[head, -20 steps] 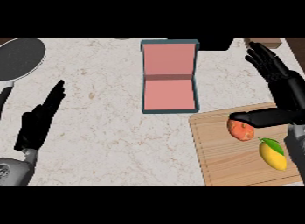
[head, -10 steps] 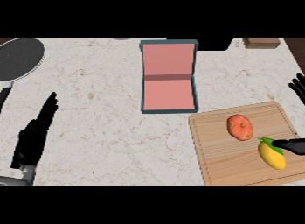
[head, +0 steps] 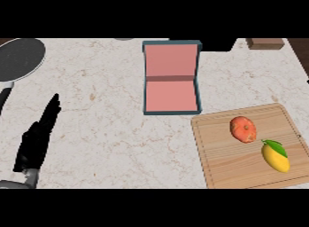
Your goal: Pick the lemon from the cutting board and place it in the cardboard box
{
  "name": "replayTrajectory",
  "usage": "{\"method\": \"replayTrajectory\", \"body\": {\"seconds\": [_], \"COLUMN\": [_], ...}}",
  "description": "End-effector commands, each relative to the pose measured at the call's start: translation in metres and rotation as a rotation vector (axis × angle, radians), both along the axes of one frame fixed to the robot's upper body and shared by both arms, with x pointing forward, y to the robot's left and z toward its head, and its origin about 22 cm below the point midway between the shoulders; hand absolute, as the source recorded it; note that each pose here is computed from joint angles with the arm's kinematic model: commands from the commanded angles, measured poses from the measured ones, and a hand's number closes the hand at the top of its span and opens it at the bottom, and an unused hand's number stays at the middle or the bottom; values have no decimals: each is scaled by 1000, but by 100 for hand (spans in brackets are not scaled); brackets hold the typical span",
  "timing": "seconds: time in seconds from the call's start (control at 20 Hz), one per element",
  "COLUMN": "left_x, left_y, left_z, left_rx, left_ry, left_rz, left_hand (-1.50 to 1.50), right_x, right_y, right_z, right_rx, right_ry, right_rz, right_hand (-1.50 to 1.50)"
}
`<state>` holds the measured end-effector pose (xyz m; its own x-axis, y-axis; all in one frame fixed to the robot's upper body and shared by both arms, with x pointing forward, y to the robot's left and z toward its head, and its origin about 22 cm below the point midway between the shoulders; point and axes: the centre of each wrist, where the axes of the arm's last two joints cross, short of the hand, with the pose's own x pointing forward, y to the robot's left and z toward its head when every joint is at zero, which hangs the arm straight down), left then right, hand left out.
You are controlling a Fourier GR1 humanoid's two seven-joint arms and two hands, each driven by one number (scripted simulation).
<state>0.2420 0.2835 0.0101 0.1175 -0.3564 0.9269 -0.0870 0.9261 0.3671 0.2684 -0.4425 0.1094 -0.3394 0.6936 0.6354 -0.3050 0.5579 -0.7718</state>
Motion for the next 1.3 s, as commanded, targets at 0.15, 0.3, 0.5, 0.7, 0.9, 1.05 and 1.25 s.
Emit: {"method": "replayTrajectory", "body": {"seconds": [0.15, 0.3, 0.5, 0.7, 0.9, 1.05, 1.25], "left_x": [10, -6, -4, -2, -10, 2, -1], "left_y": [0, 9, -1, 3, 8, 9, 0], "left_z": [9, -11, -2, -9, -8, 6, 0], "left_rx": [-5, 31, 11, 6, -5, -11, 12], "left_ry": [0, -1, 0, 9, -7, 6, -1], "left_rz": [14, 20, -4, 5, 0, 18, 15], "left_hand": [0, 0, 0, 0, 0, 0, 0], "right_x": [-8, -18, -14, -18, -32, -10, -11], "right_y": [6, 26, 45, 53, 75, 65, 65], "right_z": [11, 2, -16, -30, -45, -26, -59], "right_rx": [-372, -391, -422, -433, -464, -503, -497], "right_ry": [233, 270, 275, 275, 263, 308, 307], "right_rz": [127, 162, 93, 53, 47, 14, 10], "right_hand": [-150, -150, -150, -150, -150, -150, -150]}}
